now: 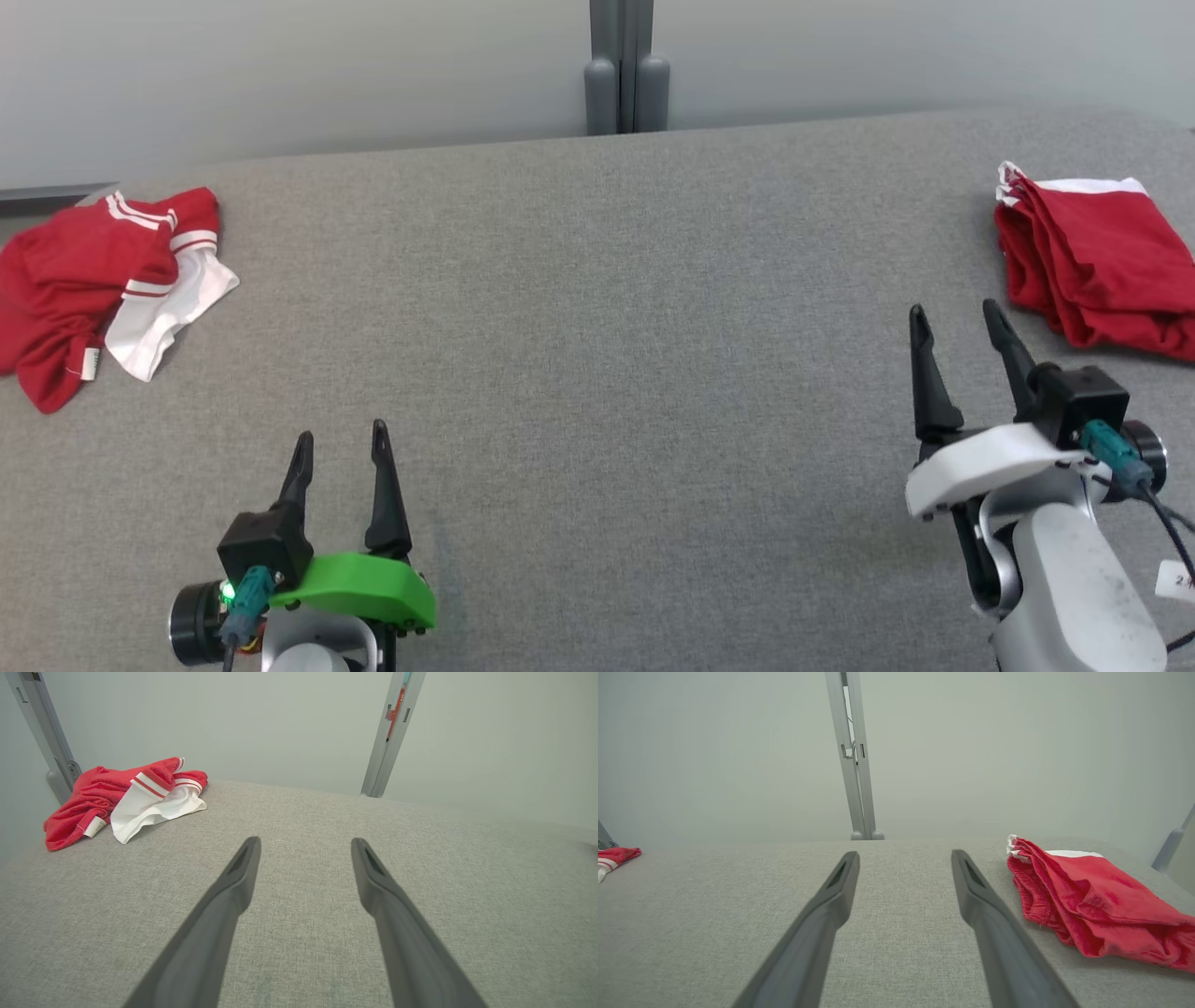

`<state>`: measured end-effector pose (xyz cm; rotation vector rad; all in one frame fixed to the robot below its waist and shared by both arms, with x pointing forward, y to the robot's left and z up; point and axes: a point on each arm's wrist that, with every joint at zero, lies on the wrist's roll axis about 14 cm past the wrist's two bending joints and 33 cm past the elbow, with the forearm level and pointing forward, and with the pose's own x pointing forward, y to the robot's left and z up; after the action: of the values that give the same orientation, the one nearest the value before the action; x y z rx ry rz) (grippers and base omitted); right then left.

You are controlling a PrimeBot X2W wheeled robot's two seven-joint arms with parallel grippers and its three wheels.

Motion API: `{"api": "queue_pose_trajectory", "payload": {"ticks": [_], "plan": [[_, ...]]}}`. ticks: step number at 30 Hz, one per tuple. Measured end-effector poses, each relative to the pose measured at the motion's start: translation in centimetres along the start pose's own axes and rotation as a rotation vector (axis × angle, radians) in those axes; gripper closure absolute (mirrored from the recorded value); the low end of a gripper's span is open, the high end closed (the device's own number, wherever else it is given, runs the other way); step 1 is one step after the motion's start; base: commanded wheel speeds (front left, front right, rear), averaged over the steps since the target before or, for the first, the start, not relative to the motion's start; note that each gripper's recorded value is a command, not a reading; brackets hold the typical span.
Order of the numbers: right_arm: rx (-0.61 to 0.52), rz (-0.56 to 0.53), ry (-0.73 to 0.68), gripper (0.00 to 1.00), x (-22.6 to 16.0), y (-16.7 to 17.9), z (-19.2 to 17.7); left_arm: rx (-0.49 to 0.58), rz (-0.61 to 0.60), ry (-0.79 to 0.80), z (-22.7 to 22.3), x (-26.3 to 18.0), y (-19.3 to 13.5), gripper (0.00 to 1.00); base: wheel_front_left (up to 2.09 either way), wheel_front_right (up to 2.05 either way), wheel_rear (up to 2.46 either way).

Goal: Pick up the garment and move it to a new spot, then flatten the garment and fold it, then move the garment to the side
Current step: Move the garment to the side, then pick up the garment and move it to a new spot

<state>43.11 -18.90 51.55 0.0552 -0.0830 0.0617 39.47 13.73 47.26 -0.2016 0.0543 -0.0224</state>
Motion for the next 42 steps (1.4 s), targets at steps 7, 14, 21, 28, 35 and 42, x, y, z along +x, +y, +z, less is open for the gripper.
{"api": "queue_pose_trajectory", "payload": {"ticks": [7,14,21,28,35,42], "plan": [[0.049,0.045,0.009,0.00,-3.2,2.7,0.0,-0.016,0.030,-0.022,0.5,-2.2,0.5,0.00,0.00,0.00,0.00],[0.129,0.056,0.009,0.00,-4.3,3.5,-0.1,-0.022,0.041,-0.018,0.3,-3.1,0.7,0.00,0.00,0.00,0.00],[0.146,0.071,0.033,0.00,-4.8,4.2,-1.0,-0.028,0.041,-0.009,0.0,-3.3,0.7,0.00,0.00,0.00,0.00],[0.149,0.072,0.042,0.00,-4.9,4.3,-1.3,-0.027,0.036,-0.006,-0.1,-3.1,0.7,0.00,0.00,0.00,0.00],[0.150,0.074,0.045,0.00,-4.9,4.3,-1.4,-0.023,0.043,-0.010,0.0,-2.9,0.9,0.00,0.00,0.00,0.00],[0.150,0.100,0.037,0.00,-4.3,5.2,-1.2,-0.024,0.064,-0.024,0.4,-3.1,1.6,0.00,0.00,0.00,0.00]]}}
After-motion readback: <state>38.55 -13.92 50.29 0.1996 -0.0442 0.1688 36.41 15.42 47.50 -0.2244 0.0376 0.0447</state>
